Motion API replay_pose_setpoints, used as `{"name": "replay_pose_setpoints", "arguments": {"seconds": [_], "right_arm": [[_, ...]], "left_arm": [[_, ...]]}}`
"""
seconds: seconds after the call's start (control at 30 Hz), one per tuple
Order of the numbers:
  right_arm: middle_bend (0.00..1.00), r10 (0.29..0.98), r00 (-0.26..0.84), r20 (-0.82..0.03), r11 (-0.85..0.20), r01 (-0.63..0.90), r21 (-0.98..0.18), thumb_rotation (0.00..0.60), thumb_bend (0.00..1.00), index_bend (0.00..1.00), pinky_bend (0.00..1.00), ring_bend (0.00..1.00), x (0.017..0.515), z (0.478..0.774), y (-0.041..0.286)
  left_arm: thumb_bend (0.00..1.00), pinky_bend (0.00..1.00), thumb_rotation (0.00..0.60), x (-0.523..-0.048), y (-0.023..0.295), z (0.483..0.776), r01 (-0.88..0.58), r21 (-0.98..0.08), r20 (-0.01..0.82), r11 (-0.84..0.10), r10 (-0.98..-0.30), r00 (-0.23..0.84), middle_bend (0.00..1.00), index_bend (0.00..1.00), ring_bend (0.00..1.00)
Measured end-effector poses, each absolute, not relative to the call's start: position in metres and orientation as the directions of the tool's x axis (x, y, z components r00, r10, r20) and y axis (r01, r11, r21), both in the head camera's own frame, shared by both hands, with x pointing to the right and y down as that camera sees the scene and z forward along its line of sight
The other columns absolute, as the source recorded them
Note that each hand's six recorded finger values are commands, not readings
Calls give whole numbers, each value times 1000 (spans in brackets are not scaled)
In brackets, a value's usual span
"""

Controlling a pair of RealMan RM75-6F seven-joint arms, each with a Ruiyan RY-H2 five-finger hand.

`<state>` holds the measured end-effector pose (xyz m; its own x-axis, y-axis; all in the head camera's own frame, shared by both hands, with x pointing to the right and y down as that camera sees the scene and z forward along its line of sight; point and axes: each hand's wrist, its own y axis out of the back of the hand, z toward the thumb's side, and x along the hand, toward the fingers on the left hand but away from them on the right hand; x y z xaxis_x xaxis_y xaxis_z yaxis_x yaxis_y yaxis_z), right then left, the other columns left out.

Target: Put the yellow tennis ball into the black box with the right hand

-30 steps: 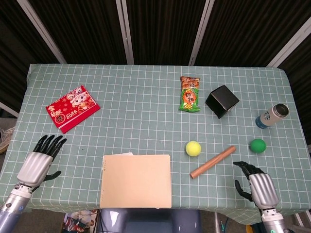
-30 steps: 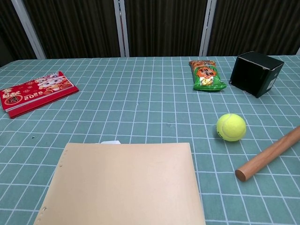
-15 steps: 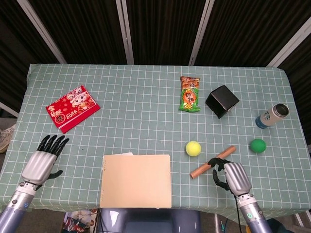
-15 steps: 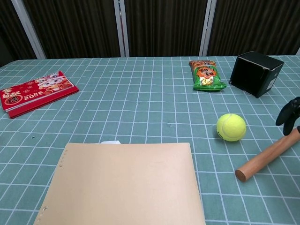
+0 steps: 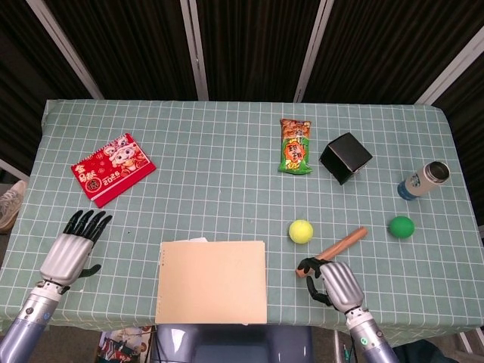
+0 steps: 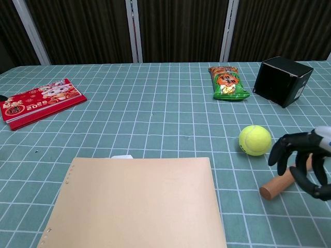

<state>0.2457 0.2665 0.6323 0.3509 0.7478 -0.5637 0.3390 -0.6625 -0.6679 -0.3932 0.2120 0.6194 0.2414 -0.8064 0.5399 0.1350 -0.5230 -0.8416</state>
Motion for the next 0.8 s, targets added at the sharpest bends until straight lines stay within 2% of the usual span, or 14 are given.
{"name": "replay_pose_setpoints", "arguments": {"seconds": [0.23,0.8], "right_arm": [[472,726,352,-590,-685,293,-668,600,638,401,623,532,225,657,256],[473,736,282,-616,-677,297,-673,600,638,401,623,531,217,700,219]], "left_arm": [[71,0,600,-395,210,623,138,-837,547,-530,-806,226,44,0,0],[72,0,600,-401,200,639,148,-813,582,-563,-793,180,44,0,0]]}}
